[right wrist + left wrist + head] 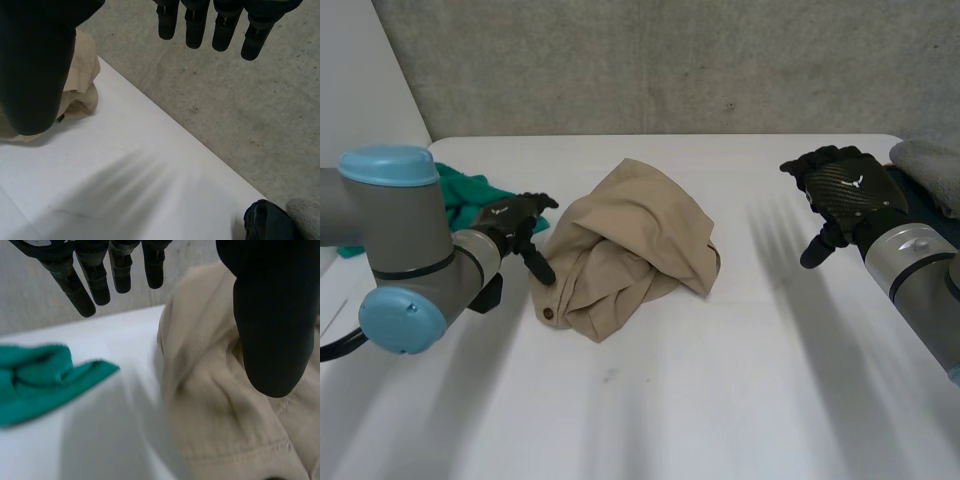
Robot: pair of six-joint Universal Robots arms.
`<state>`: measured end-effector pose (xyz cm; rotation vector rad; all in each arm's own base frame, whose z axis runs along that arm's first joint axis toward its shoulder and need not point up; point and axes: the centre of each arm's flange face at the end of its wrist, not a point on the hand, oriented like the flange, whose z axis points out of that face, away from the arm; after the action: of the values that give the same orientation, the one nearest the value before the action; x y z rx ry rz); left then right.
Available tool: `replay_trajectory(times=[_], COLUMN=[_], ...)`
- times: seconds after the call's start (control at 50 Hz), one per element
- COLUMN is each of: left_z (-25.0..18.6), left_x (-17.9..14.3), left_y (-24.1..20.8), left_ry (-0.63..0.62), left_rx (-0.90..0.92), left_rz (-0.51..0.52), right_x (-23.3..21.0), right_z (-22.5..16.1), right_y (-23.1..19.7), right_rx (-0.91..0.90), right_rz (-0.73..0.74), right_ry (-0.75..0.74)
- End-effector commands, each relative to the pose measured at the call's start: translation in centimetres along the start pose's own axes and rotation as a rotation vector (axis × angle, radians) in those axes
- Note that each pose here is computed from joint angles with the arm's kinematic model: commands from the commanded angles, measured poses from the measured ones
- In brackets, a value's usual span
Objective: Fold the laundry.
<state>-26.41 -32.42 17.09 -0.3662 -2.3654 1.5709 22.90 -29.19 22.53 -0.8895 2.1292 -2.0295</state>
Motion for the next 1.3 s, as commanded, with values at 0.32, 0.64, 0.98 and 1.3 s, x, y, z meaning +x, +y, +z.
replay_trajectory(times=[0.32,0.64,0.98,1.3], left_z=[2.4,-6.9,-4.0,-8.0], left_x=[-0.1,6.7,17.3,15.6], left_y=[-1.4,-21.6,-0.6,-2.1], left_ry=[-0.109,0.075,0.571,0.474], left_rx=[0.044,0.924,0.268,0.324], left_rz=[0.030,0.096,0.161,0.255], right_x=[0.1,0.4,4.1,2.8], right_z=[0.0,0.0,0.4,0.6], right_y=[-0.1,-0.4,-1.2,-0.7], right_rx=[0.004,0.011,0.035,-0.007], right_rz=[-0.005,-0.003,0.007,0.041], right_ry=[0.004,0.014,0.112,0.036])
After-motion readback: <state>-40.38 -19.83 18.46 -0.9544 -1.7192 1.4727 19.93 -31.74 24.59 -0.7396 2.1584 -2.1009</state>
